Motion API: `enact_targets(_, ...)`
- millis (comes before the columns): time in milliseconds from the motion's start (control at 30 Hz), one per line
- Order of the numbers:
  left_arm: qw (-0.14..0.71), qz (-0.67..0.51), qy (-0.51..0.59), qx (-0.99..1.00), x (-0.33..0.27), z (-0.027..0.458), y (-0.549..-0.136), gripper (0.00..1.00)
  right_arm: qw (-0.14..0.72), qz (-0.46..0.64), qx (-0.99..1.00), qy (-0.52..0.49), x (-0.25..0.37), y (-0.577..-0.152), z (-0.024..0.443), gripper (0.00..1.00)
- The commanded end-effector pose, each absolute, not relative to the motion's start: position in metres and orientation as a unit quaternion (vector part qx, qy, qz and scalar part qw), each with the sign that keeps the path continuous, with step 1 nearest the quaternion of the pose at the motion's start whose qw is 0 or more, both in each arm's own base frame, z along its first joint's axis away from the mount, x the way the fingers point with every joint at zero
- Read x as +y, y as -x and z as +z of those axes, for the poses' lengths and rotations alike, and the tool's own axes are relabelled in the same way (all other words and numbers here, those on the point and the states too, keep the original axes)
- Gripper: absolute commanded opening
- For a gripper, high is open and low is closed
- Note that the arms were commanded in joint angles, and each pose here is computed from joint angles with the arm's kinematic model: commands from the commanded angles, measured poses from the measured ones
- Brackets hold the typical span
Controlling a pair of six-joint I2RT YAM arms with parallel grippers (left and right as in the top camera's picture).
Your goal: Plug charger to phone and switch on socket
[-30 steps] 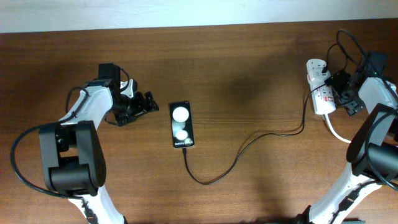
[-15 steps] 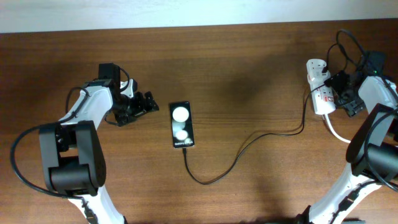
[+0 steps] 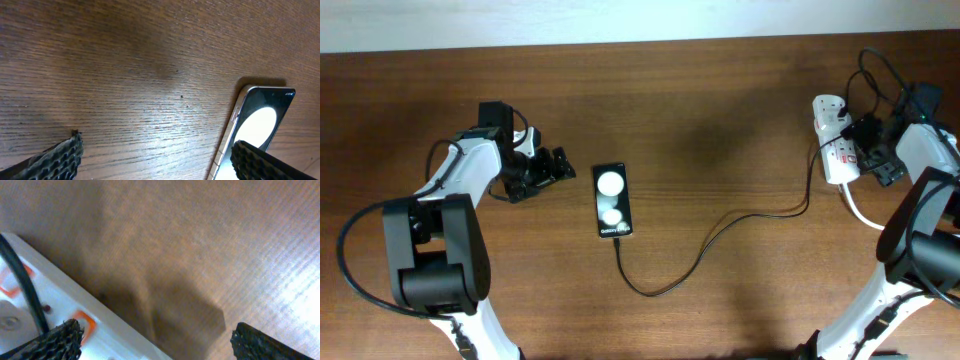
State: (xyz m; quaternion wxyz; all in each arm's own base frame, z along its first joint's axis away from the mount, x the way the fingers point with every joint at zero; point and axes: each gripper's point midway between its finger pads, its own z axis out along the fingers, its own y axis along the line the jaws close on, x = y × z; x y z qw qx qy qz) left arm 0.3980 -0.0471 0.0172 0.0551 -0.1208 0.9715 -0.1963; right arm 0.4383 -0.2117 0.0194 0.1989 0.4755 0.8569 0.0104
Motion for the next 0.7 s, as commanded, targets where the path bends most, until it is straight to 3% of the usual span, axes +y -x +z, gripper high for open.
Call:
enact_targets(0, 0.051, -0.189, 0.125, 0.973, -0.044, 0.014, -0.395, 0.99, 0.189, 0.014, 0.867, -0.461, -0.197, -0.441, 0.004, 0.99)
enact_targets(100, 0.051, -0.189, 0.125, 0.973, -0.044, 0.014, -0.395, 0.99, 0.192, 0.084, 0.870, -0.446, -0.175, -0.454, 0.007, 0.99)
enact_targets(667, 0.051, -0.189, 0.125, 0.973, -0.044, 0.014, -0.395, 0.99, 0.124, 0.119, 0.877, -0.449, -0.153, -0.437, -0.021, 0.99)
